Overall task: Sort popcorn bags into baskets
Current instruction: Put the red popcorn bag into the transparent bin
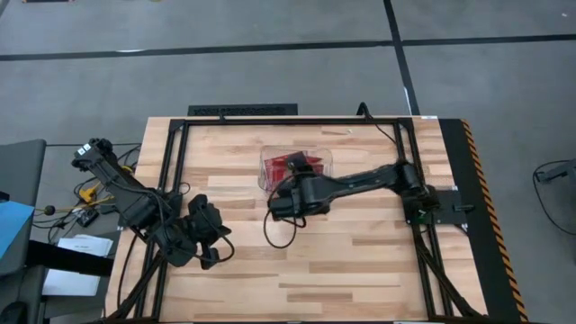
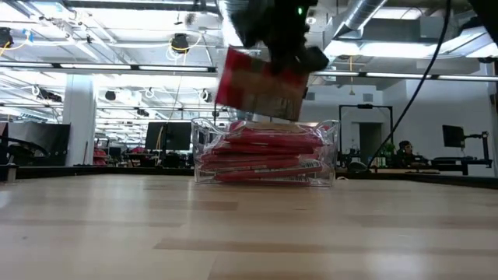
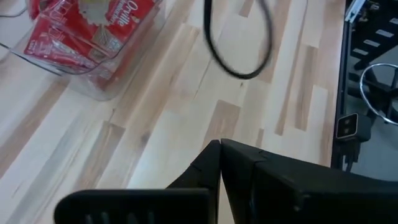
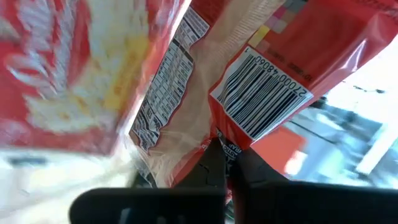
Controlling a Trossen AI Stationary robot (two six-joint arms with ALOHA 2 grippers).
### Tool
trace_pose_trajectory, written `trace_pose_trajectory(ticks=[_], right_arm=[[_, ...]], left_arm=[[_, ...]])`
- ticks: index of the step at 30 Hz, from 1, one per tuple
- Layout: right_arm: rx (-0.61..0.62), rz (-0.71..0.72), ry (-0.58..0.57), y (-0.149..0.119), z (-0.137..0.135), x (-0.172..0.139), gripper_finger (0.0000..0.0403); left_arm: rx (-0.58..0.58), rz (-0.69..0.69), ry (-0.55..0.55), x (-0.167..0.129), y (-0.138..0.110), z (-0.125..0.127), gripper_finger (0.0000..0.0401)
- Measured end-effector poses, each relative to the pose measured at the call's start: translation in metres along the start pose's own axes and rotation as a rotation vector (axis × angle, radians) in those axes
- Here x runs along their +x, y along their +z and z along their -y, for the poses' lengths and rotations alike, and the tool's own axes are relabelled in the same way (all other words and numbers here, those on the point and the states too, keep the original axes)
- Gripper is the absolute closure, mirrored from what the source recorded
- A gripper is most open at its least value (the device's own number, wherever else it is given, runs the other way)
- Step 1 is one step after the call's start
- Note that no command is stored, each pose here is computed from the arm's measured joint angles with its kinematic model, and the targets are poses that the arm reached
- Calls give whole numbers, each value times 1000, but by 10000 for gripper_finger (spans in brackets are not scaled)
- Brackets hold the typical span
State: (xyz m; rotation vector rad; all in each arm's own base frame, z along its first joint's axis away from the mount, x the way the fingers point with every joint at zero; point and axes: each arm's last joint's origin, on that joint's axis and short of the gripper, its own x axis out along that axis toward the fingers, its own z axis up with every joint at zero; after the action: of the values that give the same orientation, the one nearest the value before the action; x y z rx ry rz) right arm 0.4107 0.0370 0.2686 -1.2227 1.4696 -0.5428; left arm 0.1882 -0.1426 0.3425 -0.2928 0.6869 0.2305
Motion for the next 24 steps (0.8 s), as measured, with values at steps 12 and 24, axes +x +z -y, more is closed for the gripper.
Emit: trace_pose_trajectory(ticks=[12,24], right_arm=[[-93,-77,73,25,-44,12,374],[31,-37,318,20,-42,9,260]], left_arm=[[11,-3,-12,-2,-2,2,401],[17,13,4,-2,-1,1,401]])
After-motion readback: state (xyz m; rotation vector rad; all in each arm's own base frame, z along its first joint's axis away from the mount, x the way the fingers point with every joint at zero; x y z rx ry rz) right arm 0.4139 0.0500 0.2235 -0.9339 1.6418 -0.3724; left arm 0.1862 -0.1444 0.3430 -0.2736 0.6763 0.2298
